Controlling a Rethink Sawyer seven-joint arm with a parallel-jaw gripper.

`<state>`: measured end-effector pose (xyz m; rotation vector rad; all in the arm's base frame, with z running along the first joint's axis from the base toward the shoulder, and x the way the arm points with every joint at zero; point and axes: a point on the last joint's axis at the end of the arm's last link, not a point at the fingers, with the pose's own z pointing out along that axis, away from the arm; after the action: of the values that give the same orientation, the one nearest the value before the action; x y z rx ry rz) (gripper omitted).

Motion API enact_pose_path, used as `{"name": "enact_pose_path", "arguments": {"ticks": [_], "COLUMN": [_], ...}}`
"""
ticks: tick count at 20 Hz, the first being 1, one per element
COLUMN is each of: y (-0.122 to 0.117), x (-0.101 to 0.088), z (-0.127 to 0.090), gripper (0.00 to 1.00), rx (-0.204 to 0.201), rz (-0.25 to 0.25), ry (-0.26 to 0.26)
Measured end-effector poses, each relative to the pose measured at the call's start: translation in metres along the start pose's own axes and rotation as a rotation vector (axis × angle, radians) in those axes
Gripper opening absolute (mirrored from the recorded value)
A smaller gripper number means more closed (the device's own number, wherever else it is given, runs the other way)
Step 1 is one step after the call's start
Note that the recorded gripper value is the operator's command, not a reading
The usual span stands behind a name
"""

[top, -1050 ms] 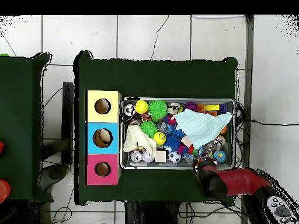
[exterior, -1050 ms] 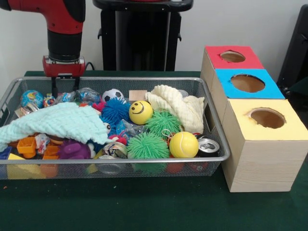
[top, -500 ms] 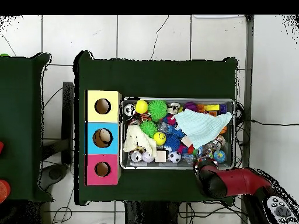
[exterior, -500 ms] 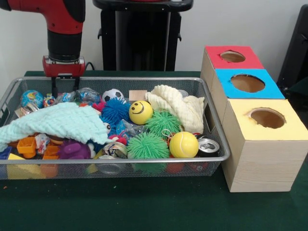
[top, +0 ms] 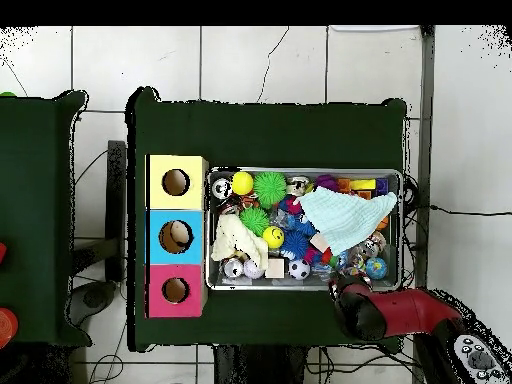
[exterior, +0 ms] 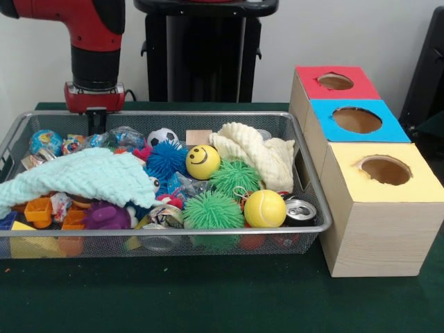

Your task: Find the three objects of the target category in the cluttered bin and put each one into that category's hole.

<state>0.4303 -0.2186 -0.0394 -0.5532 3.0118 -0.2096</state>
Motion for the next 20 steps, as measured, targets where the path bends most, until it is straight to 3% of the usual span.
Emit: {"name": "enact_pose_path", "arguments": {"ticks": [12, 15, 20], "y": [-0.003, -0.004, -0.011], "x": [0.001, -0.001, -0.017], "z": [-0.003, -0.021, -0.075], "gripper": [0.00, 0.00, 0.00], "rx": [-0.006, -0.010, 0.013], "rz": [0.017, 0.046, 0.102], "ry": [-0.011, -0.013, 0.020]}}
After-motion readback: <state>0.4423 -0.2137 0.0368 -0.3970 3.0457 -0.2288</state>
